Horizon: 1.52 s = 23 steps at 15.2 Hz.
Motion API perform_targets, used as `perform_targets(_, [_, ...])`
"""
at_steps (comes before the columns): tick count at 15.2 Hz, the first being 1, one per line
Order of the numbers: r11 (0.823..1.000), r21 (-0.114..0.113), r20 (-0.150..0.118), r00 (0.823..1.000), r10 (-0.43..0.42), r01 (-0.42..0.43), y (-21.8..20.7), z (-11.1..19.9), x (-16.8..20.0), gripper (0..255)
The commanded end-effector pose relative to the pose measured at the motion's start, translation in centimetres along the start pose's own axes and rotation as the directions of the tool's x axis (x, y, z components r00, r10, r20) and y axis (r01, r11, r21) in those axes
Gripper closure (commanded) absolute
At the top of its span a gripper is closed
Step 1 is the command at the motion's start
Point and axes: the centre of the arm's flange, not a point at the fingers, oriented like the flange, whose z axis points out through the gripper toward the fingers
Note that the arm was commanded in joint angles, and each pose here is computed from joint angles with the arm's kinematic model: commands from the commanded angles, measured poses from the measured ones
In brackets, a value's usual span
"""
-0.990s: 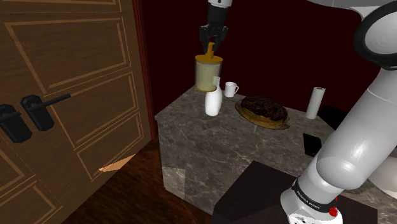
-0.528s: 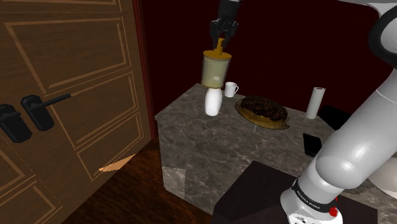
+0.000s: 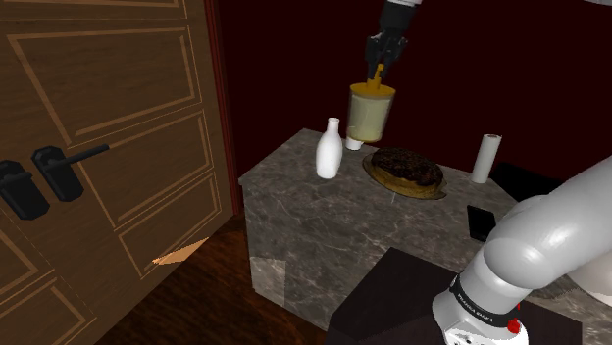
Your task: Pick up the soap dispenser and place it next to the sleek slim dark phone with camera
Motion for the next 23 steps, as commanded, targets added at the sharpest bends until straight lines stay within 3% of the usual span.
perform_targets(1, [1.000, 0.000, 0.000, 1.000, -0.001, 0.001, 1.8, -0.2, -1.8, 255])
perform_targets(23, [1.000, 0.000, 0.000, 1.000, -0.001, 0.001, 22.8, -3.2, -21.6, 255])
